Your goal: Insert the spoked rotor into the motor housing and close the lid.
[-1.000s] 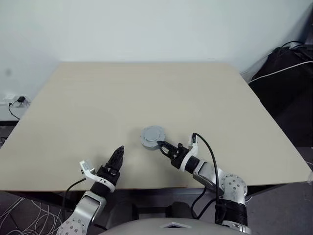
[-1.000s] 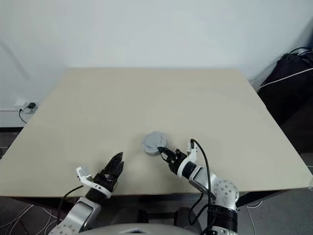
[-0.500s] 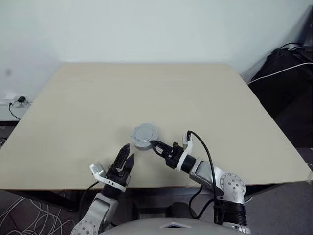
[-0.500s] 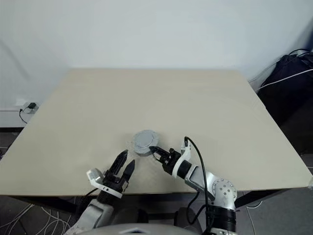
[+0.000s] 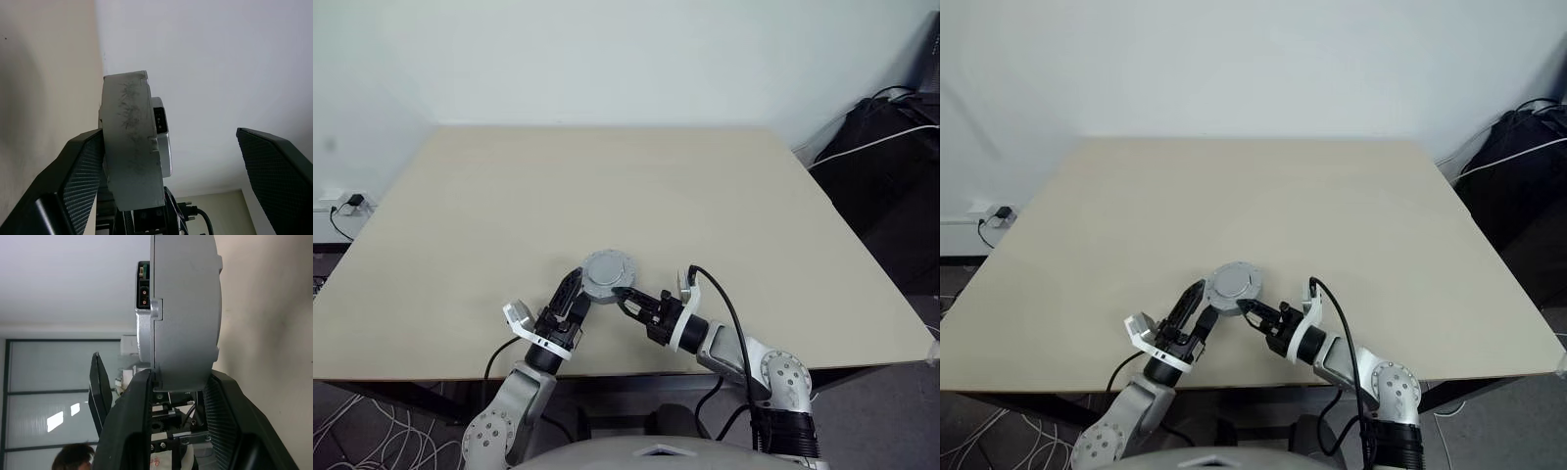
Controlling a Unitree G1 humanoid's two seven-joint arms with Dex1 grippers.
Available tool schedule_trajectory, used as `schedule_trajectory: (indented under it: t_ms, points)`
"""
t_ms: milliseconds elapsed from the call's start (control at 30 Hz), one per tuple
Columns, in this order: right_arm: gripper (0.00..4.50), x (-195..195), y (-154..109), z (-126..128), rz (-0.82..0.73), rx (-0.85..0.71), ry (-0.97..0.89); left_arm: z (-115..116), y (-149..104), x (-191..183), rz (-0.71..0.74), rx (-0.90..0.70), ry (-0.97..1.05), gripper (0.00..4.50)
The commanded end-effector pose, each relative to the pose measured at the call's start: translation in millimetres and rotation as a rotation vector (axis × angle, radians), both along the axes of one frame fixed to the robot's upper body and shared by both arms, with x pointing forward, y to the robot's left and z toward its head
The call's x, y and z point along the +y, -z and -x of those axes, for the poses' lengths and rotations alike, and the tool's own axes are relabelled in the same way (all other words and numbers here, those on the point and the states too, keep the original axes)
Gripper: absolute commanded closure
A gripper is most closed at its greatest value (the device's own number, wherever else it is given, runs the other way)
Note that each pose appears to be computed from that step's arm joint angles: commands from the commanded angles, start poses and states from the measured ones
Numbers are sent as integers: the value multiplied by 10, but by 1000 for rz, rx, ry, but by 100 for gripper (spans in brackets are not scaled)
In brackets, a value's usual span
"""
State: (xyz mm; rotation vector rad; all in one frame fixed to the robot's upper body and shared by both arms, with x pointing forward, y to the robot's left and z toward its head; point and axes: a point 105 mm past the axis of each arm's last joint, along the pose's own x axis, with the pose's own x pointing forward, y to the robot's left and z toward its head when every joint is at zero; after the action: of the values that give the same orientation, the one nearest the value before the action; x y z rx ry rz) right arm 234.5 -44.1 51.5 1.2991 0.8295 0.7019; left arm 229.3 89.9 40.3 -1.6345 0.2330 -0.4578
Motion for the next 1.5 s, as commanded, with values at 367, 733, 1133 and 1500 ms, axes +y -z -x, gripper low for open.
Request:
schedule_trajectory:
  t_ms: [367,733,1133,1500]
  points:
    - [325,83,-243,34,-73,-80,-36,-28,-119,-187,95,4,8,4]
    - [325,59,-283,5,-82,-103,-16,65,-72,-214,77,53,36,4]
    - [325,90,-272,49,-74,-102,-55,-58,-160,-230,78,5,25,4]
    - [325,83,-272,42,-68,-104,-57,-79,-169,-257,89,-4,43,192]
